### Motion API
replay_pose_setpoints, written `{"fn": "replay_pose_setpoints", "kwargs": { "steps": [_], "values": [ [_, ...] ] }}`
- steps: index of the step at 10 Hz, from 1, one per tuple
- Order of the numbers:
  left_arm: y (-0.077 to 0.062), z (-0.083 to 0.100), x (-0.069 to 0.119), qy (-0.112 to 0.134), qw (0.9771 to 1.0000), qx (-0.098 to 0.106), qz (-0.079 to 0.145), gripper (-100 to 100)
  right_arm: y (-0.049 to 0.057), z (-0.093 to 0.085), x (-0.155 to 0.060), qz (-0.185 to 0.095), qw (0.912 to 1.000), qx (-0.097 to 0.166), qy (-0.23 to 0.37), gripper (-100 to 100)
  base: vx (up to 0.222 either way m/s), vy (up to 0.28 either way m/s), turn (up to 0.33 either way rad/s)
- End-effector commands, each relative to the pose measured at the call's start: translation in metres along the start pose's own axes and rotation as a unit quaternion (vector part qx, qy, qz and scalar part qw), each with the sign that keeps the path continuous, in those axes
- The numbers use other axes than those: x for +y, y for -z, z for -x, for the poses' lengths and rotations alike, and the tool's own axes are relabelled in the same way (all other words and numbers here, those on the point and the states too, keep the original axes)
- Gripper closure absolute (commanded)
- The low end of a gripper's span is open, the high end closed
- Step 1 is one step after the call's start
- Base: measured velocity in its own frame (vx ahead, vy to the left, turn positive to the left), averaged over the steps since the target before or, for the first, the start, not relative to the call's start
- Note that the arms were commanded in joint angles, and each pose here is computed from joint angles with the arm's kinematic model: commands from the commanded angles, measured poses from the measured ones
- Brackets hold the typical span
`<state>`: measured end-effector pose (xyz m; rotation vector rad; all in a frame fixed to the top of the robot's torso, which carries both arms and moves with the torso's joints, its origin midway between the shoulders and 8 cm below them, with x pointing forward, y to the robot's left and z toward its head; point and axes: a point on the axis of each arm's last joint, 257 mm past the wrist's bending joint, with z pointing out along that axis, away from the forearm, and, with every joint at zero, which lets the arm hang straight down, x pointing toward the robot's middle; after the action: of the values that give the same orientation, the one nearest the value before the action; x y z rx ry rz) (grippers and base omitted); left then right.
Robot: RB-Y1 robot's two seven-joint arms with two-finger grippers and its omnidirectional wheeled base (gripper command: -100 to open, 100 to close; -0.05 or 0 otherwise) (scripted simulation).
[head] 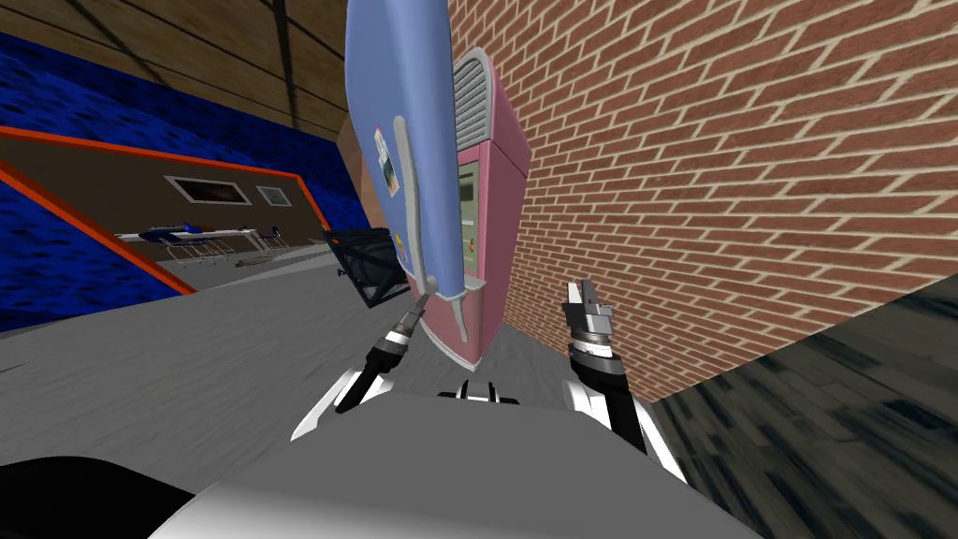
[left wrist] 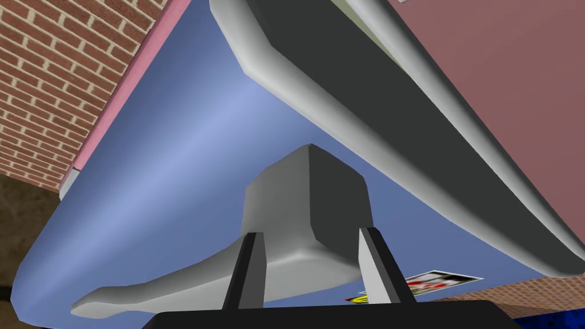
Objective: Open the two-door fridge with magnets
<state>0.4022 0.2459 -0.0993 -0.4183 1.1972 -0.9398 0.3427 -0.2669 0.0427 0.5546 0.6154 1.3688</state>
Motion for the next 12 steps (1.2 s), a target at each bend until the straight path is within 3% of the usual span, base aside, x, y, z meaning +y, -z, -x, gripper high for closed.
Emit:
{"fn": "replay_pose_setpoints", "kwargs": {
  "steps": [1, 2, 5, 6, 8, 9, 11, 12],
  "values": [
    [-0.001, -0.003, -0.021, 0.011, 0.9993, 0.017, -0.032, 100, 0.0, 0.0, 0.0, 0.0, 1.0, 0.0, 0.0, 0, -0.177, 0.395, -0.128],
    [-0.001, -0.003, -0.021, 0.011, 0.9993, 0.017, -0.032, 100, 0.0, 0.0, 0.0, 0.0, 1.0, 0.0, 0.0, 0, -0.165, 0.294, -0.039],
    [0.006, -0.016, -0.037, 0.027, 0.9971, 0.047, -0.054, 100, 0.0, 0.0, 0.0, 0.0, 1.0, 0.0, 0.0, 0, -0.164, 0.323, -0.1],
    [0.01, -0.022, -0.026, 0.025, 0.9978, 0.049, -0.039, 100, 0.0, 0.0, 0.0, 0.0, 1.0, 0.0, 0.0, 0, -0.078, 0.173, -0.043],
    [0.016, -0.031, -0.038, 0.034, 0.9954, 0.069, -0.057, 100, 0.0, 0.0, 0.0, 0.0, 1.0, 0.0, 0.0, 0, -0.052, 0.256, -0.121],
    [0.016, -0.031, -0.038, 0.034, 0.9954, 0.069, -0.057, 100, 0.0, 0.0, 0.0, 0.0, 1.0, 0.0, 0.0, 0, -0.033, 0.274, -0.07],
    [0.023, -0.038, -0.051, 0.043, 0.9925, 0.087, -0.074, 100, 0.0, 0.0, 0.0, 0.0, 1.0, 0.0, 0.0, 0, -0.086, 0.352, -0.093],
    [0.023, -0.038, -0.051, 0.043, 0.9925, 0.087, -0.074, 100, 0.0, 0.0, 0.0, 0.0, 1.0, 0.0, 0.0, 0, -0.089, 0.277, -0.06]
  ]
}}
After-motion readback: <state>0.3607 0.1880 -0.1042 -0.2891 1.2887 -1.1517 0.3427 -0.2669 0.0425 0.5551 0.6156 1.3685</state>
